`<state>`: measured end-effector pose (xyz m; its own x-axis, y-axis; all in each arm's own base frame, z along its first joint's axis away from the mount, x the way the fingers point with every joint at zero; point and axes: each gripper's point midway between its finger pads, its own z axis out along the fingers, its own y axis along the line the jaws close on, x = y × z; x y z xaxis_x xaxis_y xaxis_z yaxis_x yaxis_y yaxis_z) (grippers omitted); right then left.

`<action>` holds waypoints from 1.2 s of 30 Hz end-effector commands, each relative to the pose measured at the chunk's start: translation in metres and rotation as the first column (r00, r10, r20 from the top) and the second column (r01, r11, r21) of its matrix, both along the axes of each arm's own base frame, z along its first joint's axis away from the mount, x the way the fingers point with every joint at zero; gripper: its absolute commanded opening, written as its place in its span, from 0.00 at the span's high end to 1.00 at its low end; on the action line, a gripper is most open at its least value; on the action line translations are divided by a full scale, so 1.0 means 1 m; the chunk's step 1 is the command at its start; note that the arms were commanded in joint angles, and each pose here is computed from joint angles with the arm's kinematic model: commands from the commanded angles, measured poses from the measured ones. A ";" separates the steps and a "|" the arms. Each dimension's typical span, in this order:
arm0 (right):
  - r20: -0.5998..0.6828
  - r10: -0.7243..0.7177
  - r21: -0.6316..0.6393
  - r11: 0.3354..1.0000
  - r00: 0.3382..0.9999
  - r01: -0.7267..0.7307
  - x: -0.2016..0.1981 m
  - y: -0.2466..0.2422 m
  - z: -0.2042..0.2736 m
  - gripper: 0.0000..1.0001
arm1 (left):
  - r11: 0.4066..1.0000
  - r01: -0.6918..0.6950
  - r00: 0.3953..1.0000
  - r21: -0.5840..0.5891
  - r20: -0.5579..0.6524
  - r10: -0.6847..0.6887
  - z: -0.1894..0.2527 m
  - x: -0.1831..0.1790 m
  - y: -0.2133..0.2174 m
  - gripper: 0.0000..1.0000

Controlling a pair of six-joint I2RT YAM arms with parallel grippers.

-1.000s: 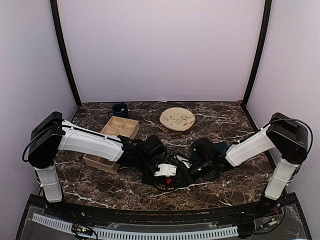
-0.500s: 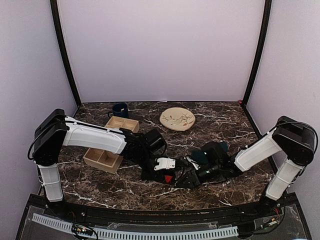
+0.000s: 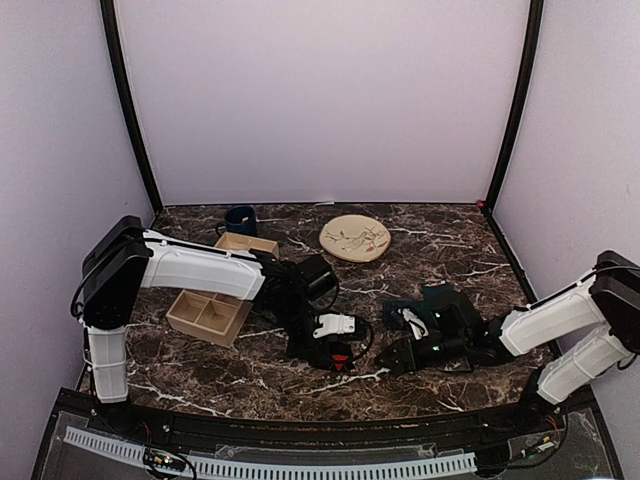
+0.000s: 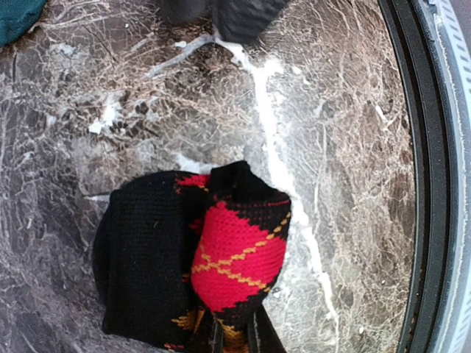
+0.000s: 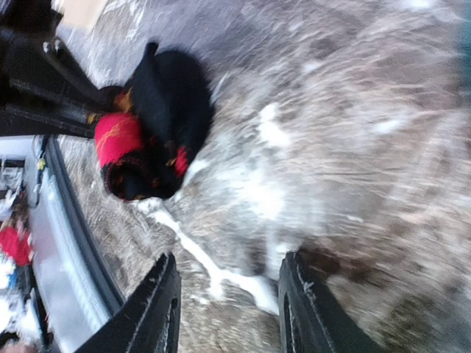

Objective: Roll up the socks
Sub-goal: Roll the sock at the center of the board.

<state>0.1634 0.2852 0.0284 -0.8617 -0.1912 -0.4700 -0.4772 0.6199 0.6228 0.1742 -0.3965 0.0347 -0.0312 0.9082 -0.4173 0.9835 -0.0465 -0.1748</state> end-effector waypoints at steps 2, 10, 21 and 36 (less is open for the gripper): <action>0.152 -0.109 -0.085 0.989 0.982 0.123 0.015 -0.020 0.006 0.59 | 0.996 -0.014 0.988 0.091 -0.151 0.027 -0.014 -0.018 0.018 1.00; 0.390 -0.088 -0.143 0.978 0.917 0.154 0.009 -0.010 0.036 0.60 | 0.995 -0.024 0.977 0.100 -0.210 0.045 -0.016 -0.019 0.017 1.00; 0.586 0.092 -0.260 0.962 0.805 0.080 -0.022 0.010 0.051 0.61 | 0.994 -0.031 0.965 0.107 -0.256 0.058 -0.019 -0.019 0.017 1.00; 0.670 0.435 -0.490 0.868 0.601 -0.082 -0.048 0.066 0.038 0.45 | 0.994 -0.036 0.959 0.107 -0.276 0.064 -0.020 -0.017 0.017 1.00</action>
<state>0.1127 0.3388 0.0617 -0.2213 -0.6159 -0.7561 -0.8277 0.5287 -0.1884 0.1692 -0.3986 0.0341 -0.1572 0.9024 -0.4011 0.9202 -0.0135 -0.3912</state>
